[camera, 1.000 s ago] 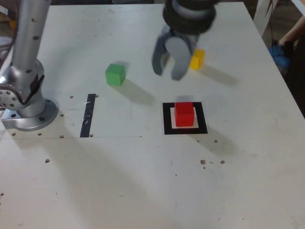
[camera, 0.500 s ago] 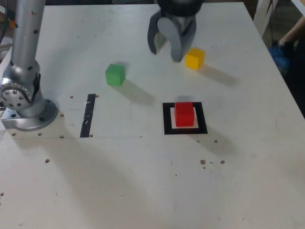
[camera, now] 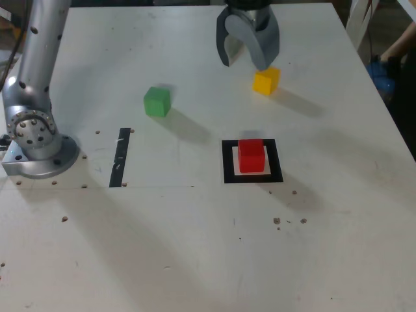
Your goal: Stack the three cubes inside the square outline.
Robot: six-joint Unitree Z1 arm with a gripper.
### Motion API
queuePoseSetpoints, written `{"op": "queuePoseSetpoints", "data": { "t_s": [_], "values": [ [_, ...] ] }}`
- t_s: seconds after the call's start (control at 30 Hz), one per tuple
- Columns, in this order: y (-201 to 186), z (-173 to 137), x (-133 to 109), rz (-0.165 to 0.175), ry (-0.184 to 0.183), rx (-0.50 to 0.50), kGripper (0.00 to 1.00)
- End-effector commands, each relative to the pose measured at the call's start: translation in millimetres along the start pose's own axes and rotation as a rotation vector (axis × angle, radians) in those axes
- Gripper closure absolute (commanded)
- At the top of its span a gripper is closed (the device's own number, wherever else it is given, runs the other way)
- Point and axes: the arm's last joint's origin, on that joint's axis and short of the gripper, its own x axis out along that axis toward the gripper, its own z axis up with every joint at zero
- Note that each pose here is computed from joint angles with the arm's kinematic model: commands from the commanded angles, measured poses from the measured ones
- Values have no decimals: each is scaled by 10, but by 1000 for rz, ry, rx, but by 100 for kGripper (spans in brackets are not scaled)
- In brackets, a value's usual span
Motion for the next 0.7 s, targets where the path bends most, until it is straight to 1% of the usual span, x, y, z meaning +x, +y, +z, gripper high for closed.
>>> {"op": "queuePoseSetpoints", "data": {
  "t_s": [0.0, 0.2, 0.33, 0.43, 0.57, 0.67],
  "values": [
    [18, 34, 43, -4, 1, 5, 1],
    [83, 113, 163, -16, 11, 9, 2],
    [144, 173, 277, -21, 34, -13, 4],
    [180, 210, 326, -14, 51, -31, 6],
    [207, 284, 399, -16, 70, -27, 8],
    [216, 326, 461, -26, 85, -19, 11]
  ]
}}
